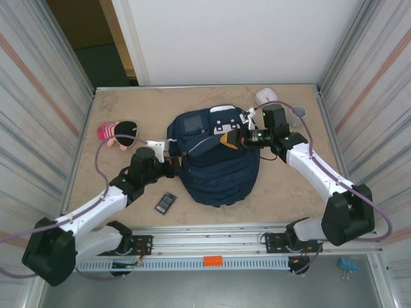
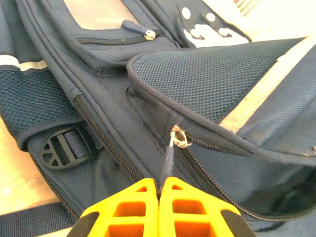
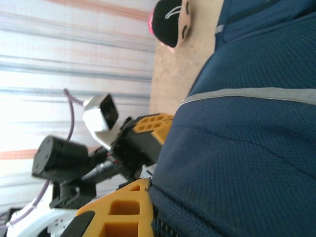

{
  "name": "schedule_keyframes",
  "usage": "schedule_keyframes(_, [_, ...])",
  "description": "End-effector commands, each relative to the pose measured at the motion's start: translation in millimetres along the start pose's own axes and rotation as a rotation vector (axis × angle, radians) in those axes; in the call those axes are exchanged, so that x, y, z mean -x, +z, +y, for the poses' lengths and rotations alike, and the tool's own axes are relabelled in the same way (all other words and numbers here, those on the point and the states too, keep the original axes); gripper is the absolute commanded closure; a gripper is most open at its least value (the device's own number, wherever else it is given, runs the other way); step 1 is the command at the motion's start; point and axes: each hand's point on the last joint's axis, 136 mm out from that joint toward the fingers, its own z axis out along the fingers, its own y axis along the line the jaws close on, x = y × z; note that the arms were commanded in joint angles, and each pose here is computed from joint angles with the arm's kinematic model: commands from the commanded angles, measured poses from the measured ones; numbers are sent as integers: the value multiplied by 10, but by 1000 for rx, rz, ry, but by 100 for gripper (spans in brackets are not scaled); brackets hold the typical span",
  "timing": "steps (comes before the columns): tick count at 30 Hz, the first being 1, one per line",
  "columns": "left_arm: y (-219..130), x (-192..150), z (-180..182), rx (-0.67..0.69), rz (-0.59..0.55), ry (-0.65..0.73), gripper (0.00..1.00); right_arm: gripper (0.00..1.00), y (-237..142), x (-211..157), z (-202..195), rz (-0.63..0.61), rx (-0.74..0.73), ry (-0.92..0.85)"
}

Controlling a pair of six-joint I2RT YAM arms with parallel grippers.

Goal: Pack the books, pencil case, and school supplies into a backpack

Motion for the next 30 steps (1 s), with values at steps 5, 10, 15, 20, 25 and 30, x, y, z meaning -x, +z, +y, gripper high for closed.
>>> schedule_keyframes(5, [235, 196, 201, 95, 39, -4, 89, 100, -99, 51, 234, 6, 54, -111])
schedule_keyframes(10, [-48, 4, 294, 157, 71, -112, 67, 100, -83, 120, 185, -15, 31, -111])
schedule_keyframes(15, [-452, -386, 410, 229, 135, -271, 37, 68, -89, 141, 170, -11, 5, -125])
schedule_keyframes(20, [-835, -516, 422, 306, 205, -307, 26, 46, -205, 81, 67, -21, -90, -143])
schedule_keyframes(25, [-1140, -304, 375, 405, 250, -103, 22, 46, -426, -80, -63, -25, -190, -162])
schedule_keyframes(30, [-1268, -156, 387, 481, 363, 150, 16, 46, -598, -273, 75, -3, -152, -218])
